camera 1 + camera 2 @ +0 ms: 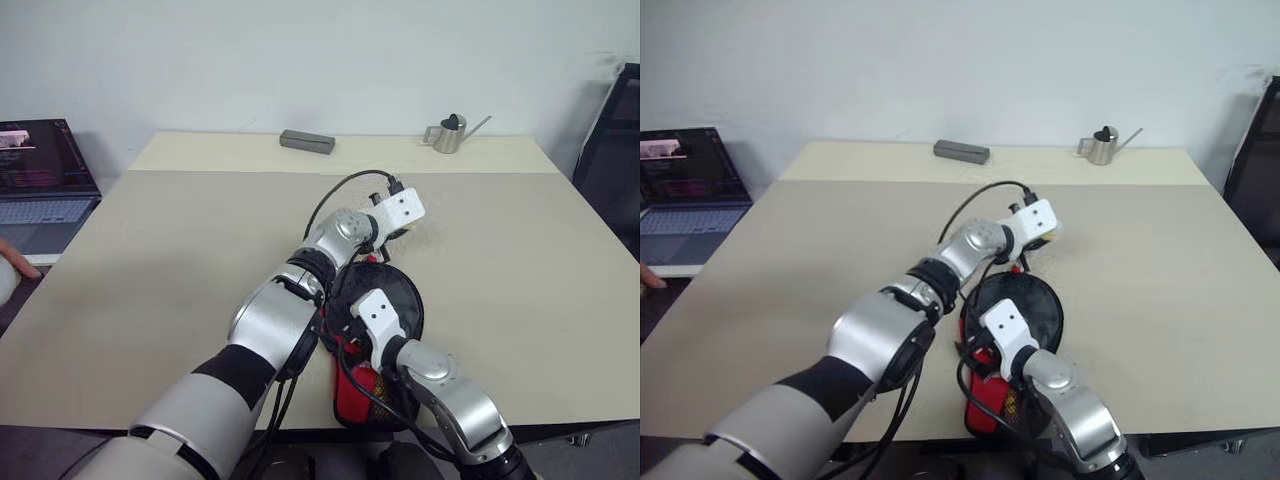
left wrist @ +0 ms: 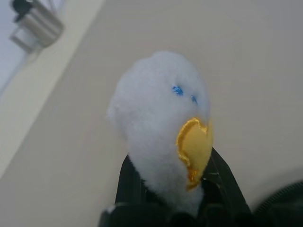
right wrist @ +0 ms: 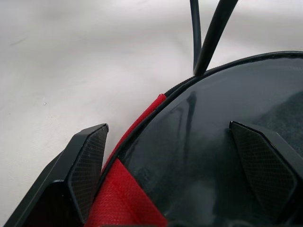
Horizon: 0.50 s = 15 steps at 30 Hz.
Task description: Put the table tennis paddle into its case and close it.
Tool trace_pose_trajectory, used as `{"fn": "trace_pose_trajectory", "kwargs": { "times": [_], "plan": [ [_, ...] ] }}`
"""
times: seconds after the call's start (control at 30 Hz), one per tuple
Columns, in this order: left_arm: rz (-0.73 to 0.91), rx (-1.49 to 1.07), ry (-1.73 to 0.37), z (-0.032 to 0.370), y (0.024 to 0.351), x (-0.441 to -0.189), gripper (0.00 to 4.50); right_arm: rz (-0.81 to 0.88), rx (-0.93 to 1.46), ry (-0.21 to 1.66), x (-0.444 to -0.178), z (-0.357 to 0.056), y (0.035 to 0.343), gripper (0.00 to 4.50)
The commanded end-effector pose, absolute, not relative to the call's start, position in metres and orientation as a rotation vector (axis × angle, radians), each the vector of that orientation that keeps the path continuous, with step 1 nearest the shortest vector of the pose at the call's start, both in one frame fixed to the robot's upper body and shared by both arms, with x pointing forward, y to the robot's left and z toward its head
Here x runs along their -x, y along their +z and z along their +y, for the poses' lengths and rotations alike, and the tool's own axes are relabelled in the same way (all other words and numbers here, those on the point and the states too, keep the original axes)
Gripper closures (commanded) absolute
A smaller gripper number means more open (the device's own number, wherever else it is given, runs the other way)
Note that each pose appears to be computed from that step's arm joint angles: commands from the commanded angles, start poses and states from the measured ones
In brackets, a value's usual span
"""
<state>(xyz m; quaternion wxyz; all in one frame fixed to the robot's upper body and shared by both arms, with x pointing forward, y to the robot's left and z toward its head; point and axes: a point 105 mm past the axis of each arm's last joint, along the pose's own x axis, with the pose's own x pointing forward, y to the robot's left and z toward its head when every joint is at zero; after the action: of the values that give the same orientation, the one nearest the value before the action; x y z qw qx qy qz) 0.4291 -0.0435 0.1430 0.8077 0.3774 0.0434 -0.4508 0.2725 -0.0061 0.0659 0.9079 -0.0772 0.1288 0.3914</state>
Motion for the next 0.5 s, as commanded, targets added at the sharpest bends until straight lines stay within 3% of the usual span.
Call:
{"fn": "trace_pose_trajectory", "kwargs": {
  "times": [0.03,0.07,0.1,0.4,0.43,0.5],
  "plan": [
    [0.064,-0.827,-1.013,-0.052,0.146,-0.424,4.26,0.616,0.159,0.817,-0.242,-0.016,-0.011,0.0],
    [0.07,-0.809,-1.016,-0.053,0.145,-0.423,4.26,0.616,0.16,0.817,-0.242,-0.016,-0.011,0.0],
    [0.075,-0.794,-1.018,-0.053,0.145,-0.423,3.51,0.616,0.16,0.816,-0.242,-0.017,-0.011,0.0],
    [0.059,-0.695,-1.043,-0.055,0.153,-0.421,0.32,0.607,0.177,0.822,-0.249,-0.018,-0.012,0.0],
    [0.055,-0.679,-1.049,-0.055,0.155,-0.421,0.02,0.605,0.18,0.823,-0.251,-0.018,-0.012,0.0],
    [0.035,-0.642,-1.049,-0.054,0.165,-0.423,0.02,0.601,0.184,0.824,-0.255,-0.019,-0.011,0.0]
  ]
}}
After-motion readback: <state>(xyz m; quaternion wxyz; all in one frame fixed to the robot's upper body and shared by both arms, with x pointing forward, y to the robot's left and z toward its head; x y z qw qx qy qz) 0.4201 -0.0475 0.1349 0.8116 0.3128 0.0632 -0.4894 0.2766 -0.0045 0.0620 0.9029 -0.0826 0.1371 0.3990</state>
